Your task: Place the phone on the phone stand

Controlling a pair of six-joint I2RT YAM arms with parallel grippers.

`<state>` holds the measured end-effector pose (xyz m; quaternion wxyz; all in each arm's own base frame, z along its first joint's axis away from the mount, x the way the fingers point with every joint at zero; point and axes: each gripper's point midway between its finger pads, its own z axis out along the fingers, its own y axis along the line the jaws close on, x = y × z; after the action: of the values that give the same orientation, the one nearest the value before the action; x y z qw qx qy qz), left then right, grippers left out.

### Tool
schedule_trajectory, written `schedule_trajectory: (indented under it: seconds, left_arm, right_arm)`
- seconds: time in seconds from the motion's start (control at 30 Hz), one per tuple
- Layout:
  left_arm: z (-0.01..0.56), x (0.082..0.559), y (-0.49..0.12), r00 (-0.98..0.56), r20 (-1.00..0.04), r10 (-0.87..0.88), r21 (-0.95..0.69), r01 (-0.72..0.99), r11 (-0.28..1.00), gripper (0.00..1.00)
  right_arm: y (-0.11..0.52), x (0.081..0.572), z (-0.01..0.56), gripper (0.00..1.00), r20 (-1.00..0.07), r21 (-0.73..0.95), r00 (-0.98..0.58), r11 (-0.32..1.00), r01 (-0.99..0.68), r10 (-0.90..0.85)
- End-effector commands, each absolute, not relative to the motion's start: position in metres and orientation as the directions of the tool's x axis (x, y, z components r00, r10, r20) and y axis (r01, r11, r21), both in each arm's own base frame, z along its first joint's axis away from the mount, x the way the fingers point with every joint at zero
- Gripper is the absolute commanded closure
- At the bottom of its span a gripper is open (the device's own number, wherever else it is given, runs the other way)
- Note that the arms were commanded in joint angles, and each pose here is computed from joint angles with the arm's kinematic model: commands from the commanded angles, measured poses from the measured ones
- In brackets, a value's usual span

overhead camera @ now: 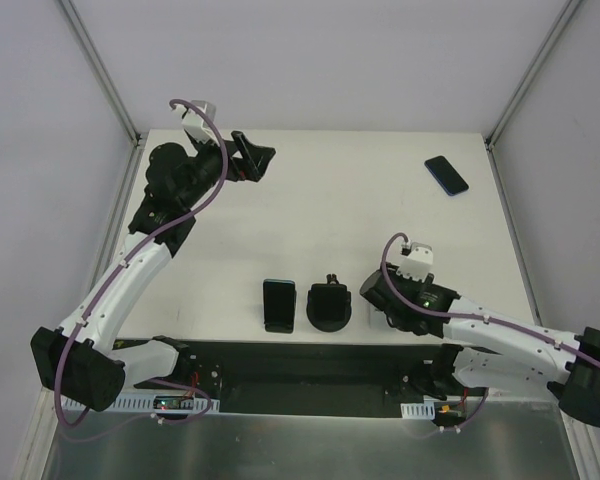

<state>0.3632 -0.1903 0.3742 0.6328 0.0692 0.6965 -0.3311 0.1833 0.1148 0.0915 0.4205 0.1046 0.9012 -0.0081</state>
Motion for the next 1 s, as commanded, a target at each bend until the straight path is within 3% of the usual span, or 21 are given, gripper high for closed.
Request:
schedule_trajectory:
  seconds: [0.0,0.4,0.63,0.73,0.87,0.97]
  left_arm:
    - [0.384,0.356,-0.185,-0.142,-0.939,-0.312,-0.338,0.541,0.77,0.01]
    - [0.385,0.354,-0.182,-0.13,-0.942,-0.31,-0.33,0.534,0.778,0.01]
    - [0.385,0.353,-0.18,-0.12,-0.945,-0.305,-0.321,0.533,0.783,0.01]
    - [0.386,0.352,-0.181,-0.121,-0.944,-0.306,-0.322,0.535,0.781,0.01]
    - [0.385,0.352,-0.182,-0.123,-0.945,-0.304,-0.32,0.539,0.779,0.01]
    - [0.384,0.352,-0.182,-0.125,-0.945,-0.303,-0.321,0.539,0.779,0.01]
  right_arm:
    - [0.112,0.186,0.106,0.99,-0.796,0.1,-0.537,0.937,0.335,0.277]
    - [0.127,0.176,0.09,0.91,-0.759,0.032,-0.622,0.965,0.26,0.193]
    - [0.131,0.171,0.085,0.72,-0.738,0.037,-0.653,0.976,0.213,0.17]
    - [0.136,0.171,0.087,0.57,-0.738,0.052,-0.657,0.983,0.176,0.157]
    - [0.144,0.175,0.1,0.26,-0.746,0.052,-0.656,0.992,0.118,0.117]
    - [0.143,0.18,0.12,0.09,-0.775,0.037,-0.629,0.997,0.061,0.067]
